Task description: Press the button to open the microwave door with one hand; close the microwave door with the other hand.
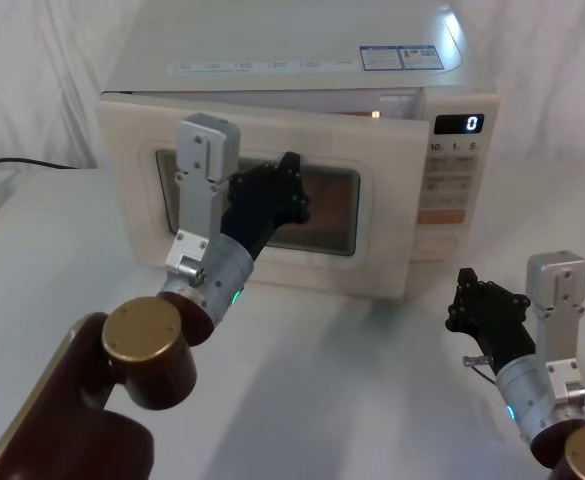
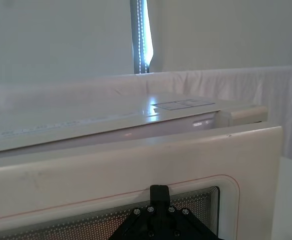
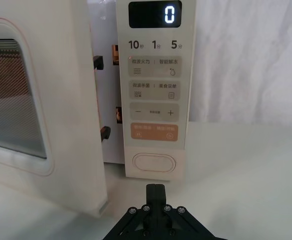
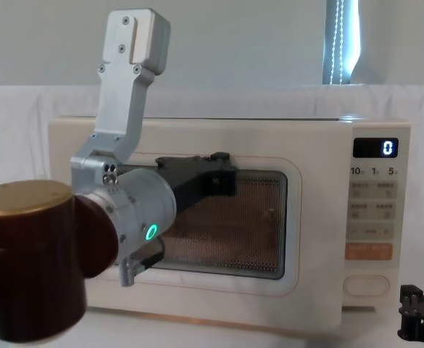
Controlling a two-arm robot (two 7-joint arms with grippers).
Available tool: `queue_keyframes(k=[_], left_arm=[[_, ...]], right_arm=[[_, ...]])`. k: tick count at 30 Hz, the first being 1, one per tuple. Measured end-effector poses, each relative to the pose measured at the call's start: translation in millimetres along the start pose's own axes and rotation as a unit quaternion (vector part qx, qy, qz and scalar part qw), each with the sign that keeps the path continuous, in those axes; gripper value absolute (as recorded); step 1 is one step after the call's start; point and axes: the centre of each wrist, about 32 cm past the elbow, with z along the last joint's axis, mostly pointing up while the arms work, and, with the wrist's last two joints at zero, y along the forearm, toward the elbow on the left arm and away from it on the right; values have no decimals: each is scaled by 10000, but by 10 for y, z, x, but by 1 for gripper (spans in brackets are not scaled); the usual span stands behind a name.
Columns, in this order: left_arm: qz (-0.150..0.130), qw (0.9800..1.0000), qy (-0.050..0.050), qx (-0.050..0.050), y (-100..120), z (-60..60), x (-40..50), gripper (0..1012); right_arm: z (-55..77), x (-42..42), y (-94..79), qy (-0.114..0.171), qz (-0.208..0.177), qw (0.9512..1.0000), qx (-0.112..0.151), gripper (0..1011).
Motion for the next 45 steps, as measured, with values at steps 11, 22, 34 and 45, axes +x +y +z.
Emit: queue_keyframes(k=[11,22,34,45], left_arm=[[9,10000,-59,-28,-131,26,7,0],[-16,10000,-80,-10,-240,22,-2,0],[-29,10000,-86,-29,-349,49,-12,0],[-28,9999,-118,-7,-413,61,-12,0]], right_arm=[[0,0,0,0,0,10000,0,0],[0,0,0,0,-1,10000,0,0],[0,0,0,0,-1,10000,0,0],[0,0,0,0,0,10000,0,0]])
